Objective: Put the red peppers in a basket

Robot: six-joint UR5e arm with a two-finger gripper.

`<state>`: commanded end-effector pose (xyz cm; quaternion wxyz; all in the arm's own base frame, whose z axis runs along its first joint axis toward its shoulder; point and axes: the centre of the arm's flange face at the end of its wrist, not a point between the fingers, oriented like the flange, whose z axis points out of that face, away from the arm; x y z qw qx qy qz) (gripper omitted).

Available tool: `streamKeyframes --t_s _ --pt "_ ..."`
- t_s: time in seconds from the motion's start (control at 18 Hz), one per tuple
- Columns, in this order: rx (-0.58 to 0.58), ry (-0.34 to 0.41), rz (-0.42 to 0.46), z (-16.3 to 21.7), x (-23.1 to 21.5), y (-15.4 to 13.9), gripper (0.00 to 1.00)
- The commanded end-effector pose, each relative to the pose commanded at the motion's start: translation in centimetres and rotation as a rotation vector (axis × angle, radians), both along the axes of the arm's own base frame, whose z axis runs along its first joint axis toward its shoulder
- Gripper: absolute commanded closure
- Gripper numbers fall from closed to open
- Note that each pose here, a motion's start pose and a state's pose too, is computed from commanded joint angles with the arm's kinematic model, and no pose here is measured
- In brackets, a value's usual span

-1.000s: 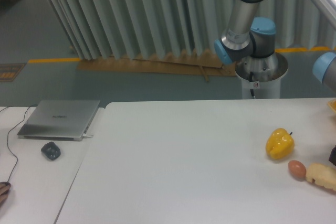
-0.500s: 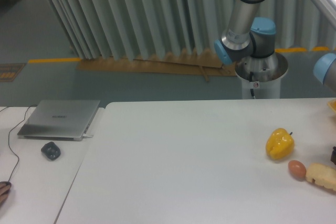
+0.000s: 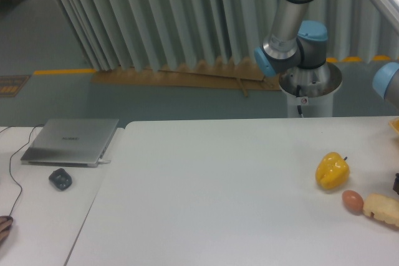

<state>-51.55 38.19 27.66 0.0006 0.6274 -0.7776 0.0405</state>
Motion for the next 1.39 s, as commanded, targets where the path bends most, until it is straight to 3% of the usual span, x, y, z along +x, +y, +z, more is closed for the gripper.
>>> streamKeyframes --t_s 1.06,1.39 --pt "0.048 0.027 0.006 5.3 2.6 -1.2 0.67" --pt "0.093 0.000 0.064 7.4 2.0 -4.0 0.67"
